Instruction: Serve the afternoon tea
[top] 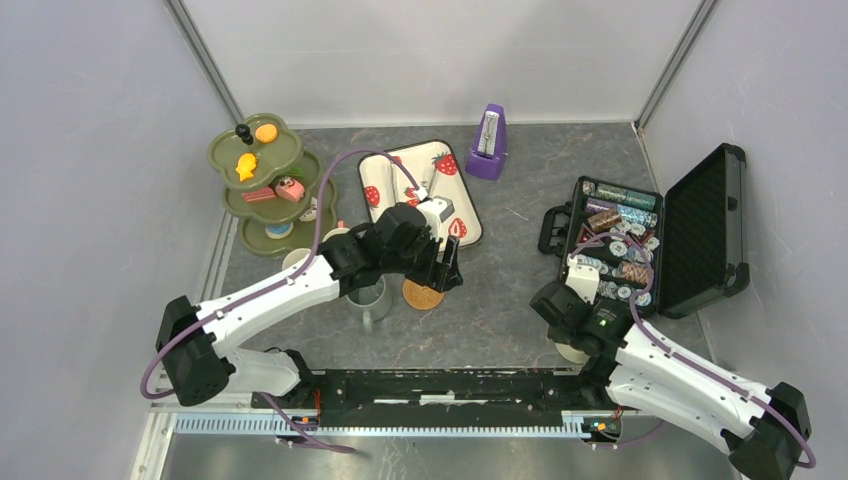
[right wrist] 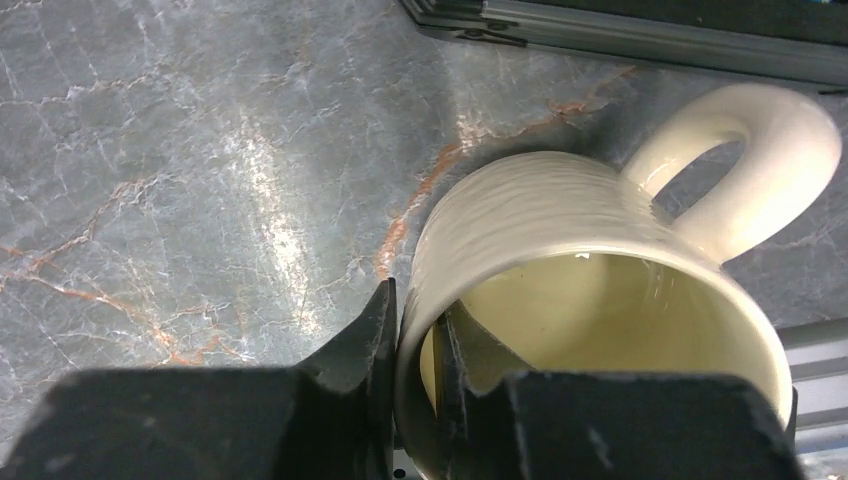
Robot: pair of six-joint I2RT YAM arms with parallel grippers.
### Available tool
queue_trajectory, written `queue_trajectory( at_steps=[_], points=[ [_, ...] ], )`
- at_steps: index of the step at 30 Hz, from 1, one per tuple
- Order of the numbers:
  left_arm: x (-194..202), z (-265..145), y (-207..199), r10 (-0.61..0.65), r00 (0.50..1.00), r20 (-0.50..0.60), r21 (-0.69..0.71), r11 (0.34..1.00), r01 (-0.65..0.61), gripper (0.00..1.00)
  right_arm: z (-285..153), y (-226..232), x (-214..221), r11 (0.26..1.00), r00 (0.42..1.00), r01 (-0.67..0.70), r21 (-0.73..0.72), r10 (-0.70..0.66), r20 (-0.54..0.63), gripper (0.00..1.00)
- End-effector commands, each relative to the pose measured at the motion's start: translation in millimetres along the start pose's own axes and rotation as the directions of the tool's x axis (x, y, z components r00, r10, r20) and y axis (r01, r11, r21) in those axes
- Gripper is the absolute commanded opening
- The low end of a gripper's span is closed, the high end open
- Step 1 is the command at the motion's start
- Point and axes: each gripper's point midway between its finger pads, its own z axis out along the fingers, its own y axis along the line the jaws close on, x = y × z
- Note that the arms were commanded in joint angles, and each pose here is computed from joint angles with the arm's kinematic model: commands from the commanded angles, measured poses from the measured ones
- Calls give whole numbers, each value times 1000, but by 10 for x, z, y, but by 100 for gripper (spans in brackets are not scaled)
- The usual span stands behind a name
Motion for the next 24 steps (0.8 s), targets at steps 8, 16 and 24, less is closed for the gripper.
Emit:
queue_trajectory(
  at_steps=[8,16,24],
  points=[
    [-409,-238,19,95,991,99,-52,995,-90,77,-125,545,-30,953,992,118,-279,-126,-12,0],
    [-726,-792,288,210,954,216,-255,955,-152,80,-492,1238,-224,767,948,316,-559,-282,150,0],
    [-1068,-1765,697,288,832,474,-503,864,-13,90,-829,1828,-579,669,872,489,-560,-392,293,0]
  ],
)
